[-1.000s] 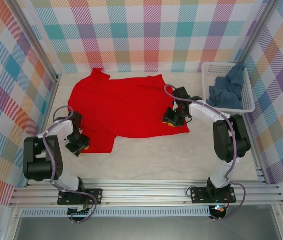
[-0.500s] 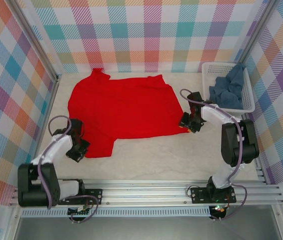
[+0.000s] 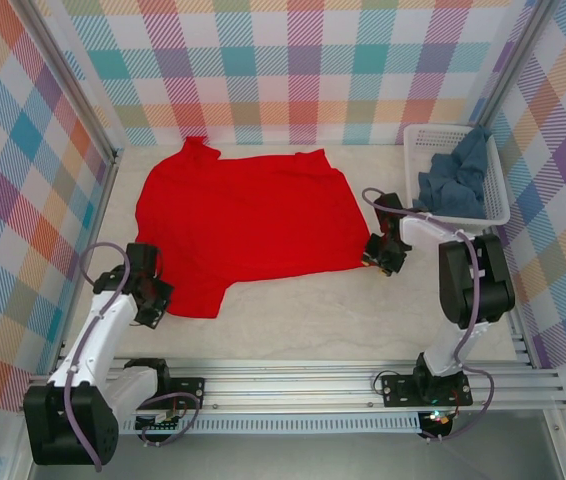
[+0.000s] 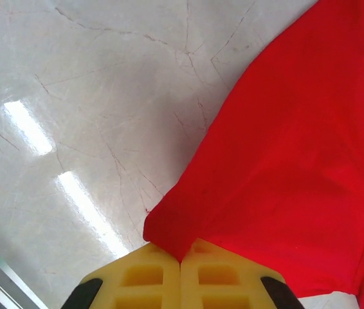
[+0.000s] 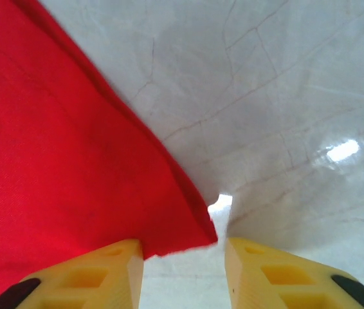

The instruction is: Fold and stack the t-shirts

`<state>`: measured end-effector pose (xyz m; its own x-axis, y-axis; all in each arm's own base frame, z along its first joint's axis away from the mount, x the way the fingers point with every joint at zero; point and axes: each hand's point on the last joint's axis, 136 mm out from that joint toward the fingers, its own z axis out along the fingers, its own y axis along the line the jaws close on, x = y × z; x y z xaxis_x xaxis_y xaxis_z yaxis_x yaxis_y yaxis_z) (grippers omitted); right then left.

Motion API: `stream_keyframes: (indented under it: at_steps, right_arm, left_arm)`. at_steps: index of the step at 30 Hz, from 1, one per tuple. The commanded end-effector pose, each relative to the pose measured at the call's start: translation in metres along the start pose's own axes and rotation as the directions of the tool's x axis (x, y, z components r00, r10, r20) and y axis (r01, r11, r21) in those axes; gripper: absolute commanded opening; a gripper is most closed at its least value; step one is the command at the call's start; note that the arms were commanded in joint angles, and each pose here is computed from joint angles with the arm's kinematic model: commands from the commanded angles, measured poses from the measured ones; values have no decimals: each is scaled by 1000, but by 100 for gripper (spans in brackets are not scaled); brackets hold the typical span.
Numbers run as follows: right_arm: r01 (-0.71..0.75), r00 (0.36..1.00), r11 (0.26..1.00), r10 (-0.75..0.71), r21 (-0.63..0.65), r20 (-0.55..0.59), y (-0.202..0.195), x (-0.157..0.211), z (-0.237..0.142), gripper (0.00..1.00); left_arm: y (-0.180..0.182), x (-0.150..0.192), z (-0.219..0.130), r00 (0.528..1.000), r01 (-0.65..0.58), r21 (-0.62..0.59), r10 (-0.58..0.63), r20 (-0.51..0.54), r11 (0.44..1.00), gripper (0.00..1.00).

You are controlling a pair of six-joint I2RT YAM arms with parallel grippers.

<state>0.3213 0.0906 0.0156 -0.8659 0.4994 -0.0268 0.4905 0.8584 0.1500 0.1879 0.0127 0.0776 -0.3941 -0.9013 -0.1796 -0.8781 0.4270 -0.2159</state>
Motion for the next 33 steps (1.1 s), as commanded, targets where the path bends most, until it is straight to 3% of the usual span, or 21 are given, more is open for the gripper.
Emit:
stream_keyframes:
  at_steps: [1, 13, 21, 33]
  right_arm:
    - [-19, 1000, 1000, 19, -19, 22, 10, -14, 7, 36]
    - [72, 997, 996, -69, -58, 42, 21, -20, 8, 22]
    - [166, 985, 982, -160, -87, 71, 32, -28, 1, 25]
    - [146, 982, 985, -134, -90, 133, 27, -25, -37, 28]
  left_arm:
    - [9, 1, -6, 1000, -2, -31, 2, 9, 1000, 0]
    - [2, 2, -13, 1000, -14, 23, 14, 4, 1000, 0]
    - [-1, 3, -13, 1000, -22, 32, 22, -5, 999, 0]
    - [-11, 2, -11, 999, -38, 40, 38, -20, 998, 0]
